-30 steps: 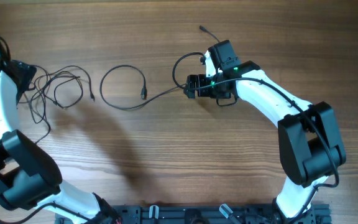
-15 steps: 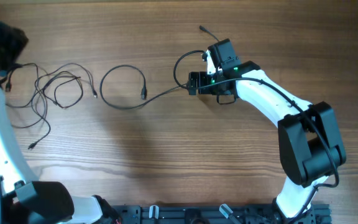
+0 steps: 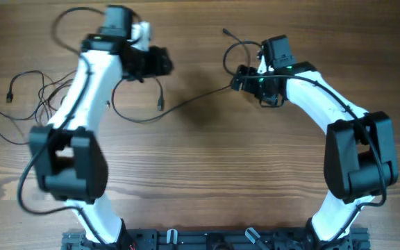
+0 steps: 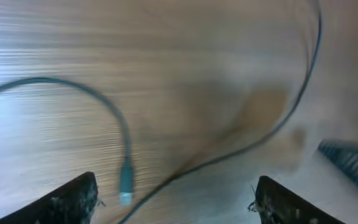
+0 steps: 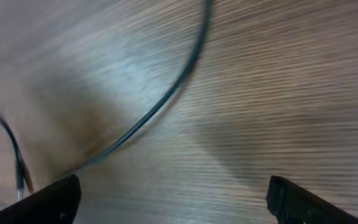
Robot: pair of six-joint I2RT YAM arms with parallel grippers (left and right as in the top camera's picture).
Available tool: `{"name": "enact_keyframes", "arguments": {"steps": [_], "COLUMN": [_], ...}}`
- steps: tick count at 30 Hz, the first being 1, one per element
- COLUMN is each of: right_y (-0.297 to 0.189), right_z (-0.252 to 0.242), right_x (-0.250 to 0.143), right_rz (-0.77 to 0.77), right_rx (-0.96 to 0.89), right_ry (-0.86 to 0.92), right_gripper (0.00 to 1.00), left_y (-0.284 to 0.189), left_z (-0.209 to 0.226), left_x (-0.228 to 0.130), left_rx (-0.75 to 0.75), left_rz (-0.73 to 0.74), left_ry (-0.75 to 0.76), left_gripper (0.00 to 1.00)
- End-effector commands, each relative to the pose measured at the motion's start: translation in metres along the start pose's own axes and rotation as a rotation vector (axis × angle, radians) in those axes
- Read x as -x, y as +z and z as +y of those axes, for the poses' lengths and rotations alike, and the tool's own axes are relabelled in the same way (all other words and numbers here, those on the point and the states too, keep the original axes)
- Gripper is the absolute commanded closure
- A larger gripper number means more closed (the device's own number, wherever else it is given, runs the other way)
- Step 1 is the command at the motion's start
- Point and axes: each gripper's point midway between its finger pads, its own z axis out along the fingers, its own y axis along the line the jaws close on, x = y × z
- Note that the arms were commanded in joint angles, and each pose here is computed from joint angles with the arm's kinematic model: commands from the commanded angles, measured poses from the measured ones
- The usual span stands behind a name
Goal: Untangle cables
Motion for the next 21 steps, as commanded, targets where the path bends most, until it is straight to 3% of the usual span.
{"name": "enact_keyframes", "arguments": {"steps": [1, 6, 10, 19, 20, 21], "right_y": [-0.001, -0.015, -0.024, -0.026, -0.026, -0.026], "right_z": [-0.026, -0.072, -0.100, -0.115, -0.114, -0.114], "right_x": [0.009, 0.021, 0.026, 0.028, 0.029, 0.031], "right_rz": [0.015, 0.021, 0.021, -0.002, -0.004, -0.011], "right_rx": [-0.018, -0.066, -0.100, -0.179, -0.179, -0.176], "right_ry": [0.082, 0.111, 0.181, 0.185, 0.184, 0.181], "right_gripper": [0.00, 0.00, 0.00, 0.00, 0.00, 0.00], "left_y": [0.046, 0.077, 0.102, 0.145, 0.147, 0.149], "left_z": [-0.037, -0.078, -0.073, -0.079, -0.078, -0.075], "left_x": [-0.028, -0.039, -0.046, -0.085, -0.086, -0.086], "left_rx": [-0.044, -0.056, 0.112, 0.118, 0.120, 0.121], "left_rz": [0.095, 0.087, 0.088, 0.200, 0.204, 0.206], "left_ry": [0.302, 0.455, 0.527, 0.573, 0.572, 0.569], "left_gripper": [0.13, 0.12, 0.09, 0.09, 0.12, 0.23]}}
